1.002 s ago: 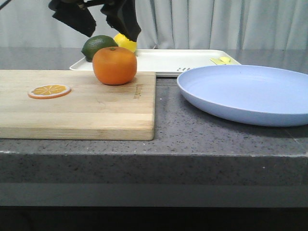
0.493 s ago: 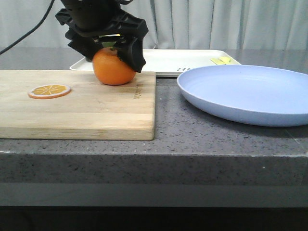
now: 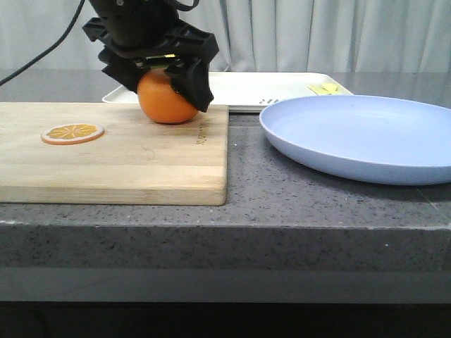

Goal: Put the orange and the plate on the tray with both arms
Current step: 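Lift the orange with the left gripper and set it on the blue plate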

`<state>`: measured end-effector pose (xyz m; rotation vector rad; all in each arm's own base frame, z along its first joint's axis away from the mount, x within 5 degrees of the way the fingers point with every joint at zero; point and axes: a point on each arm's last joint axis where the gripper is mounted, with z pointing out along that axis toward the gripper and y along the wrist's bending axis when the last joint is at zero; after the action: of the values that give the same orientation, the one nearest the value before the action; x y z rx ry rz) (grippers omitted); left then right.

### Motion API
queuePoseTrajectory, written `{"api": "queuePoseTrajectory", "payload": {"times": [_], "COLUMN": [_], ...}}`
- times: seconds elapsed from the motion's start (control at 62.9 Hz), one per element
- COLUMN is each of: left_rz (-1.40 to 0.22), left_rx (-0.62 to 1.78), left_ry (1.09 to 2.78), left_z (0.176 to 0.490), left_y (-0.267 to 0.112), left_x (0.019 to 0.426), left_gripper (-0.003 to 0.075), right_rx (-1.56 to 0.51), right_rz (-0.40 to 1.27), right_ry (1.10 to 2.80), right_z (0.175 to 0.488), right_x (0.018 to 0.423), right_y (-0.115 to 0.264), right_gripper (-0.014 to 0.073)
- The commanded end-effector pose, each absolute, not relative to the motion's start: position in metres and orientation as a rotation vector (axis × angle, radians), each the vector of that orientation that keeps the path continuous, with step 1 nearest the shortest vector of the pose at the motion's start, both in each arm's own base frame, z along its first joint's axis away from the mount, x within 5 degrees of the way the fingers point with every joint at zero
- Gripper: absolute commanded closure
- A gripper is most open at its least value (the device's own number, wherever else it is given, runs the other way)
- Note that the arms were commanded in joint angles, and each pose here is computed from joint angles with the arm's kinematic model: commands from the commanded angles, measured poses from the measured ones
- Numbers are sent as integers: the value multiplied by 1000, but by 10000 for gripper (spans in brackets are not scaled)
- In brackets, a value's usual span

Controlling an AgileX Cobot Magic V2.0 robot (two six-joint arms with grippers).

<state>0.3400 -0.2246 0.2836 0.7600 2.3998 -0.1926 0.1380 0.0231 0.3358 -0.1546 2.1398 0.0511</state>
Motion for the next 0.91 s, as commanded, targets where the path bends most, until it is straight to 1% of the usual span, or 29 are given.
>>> {"api": "queuePoseTrajectory", "payload": {"times": [0.0,0.159,0.238,0.35,0.477,0.684,0.763,0.89], "left_rz": [-278,-354,-384,-416,-438,-452,-455,-462], "left_rx": [750,827,877,933,987,1036,1046,1056], "left_ry": [2225,2114,2082,2055,2044,2045,2049,2054], "left_z": [330,353,355,352,340,320,315,311], "left_y": [-240,-276,-298,-326,-353,-379,-384,-388], "left_x": [330,312,304,298,293,290,289,287], "left_gripper": [279,279,278,279,279,273,237,134], "right_rx": [-169,-169,-169,-169,-169,-169,-169,-169], "right_rz": [38,38,38,38,38,38,38,38], "right_ry": [2049,2049,2049,2049,2049,2049,2049,2049], "right_z": [351,351,351,351,351,351,351,351], "right_x": [142,142,142,142,142,142,142,142], "right_y": [23,23,23,23,23,23,23,23], "right_gripper": [-39,-39,-39,-39,-39,-39,-39,-39]}}
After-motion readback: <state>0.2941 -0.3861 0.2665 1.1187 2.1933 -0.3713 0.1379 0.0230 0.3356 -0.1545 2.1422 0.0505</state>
